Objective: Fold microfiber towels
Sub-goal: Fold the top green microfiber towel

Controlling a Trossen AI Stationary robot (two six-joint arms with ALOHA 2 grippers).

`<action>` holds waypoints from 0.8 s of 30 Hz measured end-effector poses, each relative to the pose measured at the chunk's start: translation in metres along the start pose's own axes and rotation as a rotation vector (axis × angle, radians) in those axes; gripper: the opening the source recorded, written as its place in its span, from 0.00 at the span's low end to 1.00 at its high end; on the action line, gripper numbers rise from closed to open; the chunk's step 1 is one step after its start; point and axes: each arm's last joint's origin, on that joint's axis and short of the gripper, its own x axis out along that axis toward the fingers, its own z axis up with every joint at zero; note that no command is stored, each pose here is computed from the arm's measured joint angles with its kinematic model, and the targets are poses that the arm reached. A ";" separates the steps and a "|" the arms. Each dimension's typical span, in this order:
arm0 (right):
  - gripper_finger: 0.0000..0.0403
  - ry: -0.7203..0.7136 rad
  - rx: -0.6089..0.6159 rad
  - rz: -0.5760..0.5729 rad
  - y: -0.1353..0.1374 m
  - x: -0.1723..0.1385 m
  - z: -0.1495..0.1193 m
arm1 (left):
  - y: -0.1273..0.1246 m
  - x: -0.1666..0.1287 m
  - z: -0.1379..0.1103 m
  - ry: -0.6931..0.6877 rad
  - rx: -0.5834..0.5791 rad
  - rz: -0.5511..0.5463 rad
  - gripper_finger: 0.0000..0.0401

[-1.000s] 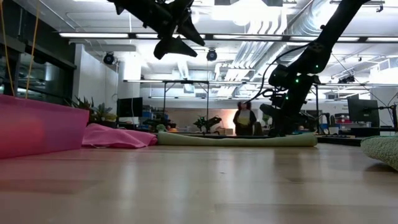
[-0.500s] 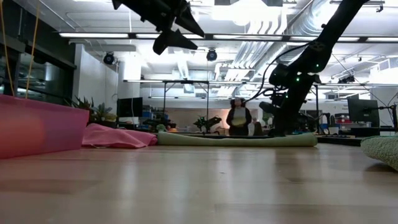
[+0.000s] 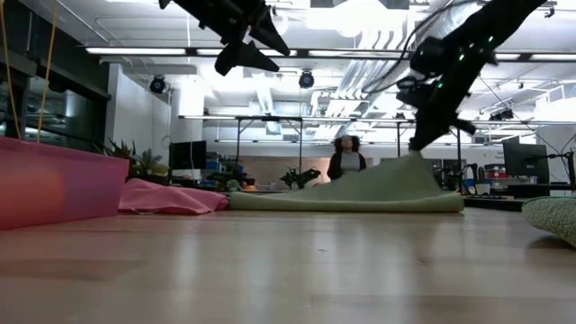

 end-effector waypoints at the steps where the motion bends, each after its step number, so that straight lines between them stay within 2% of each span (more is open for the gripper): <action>1: 0.00 0.018 -0.009 -0.006 0.002 -0.006 -0.005 | 0.000 0.000 0.000 0.000 0.005 0.002 0.49; 7: 0.00 0.054 -0.032 -0.186 0.002 -0.022 -0.021 | 0.001 0.000 -0.001 0.007 0.010 0.013 0.49; 13: 0.00 0.043 -0.027 -0.201 0.003 -0.011 -0.016 | 0.001 0.000 -0.001 0.000 0.010 0.031 0.49; 17: 0.00 0.101 -0.046 -0.209 0.002 0.004 -0.016 | 0.001 0.000 -0.001 -0.001 0.010 0.036 0.49; 19: 0.00 0.122 -0.062 -0.209 0.002 0.009 -0.017 | 0.003 0.000 -0.001 -0.007 0.006 0.089 0.49; 21: 0.00 0.120 -0.069 -0.207 0.002 0.011 -0.016 | 0.006 0.002 -0.004 -0.007 0.010 0.186 0.49; 24: 0.00 0.101 -0.078 -0.189 0.003 0.011 -0.014 | 0.016 0.016 -0.011 0.031 0.011 0.306 0.49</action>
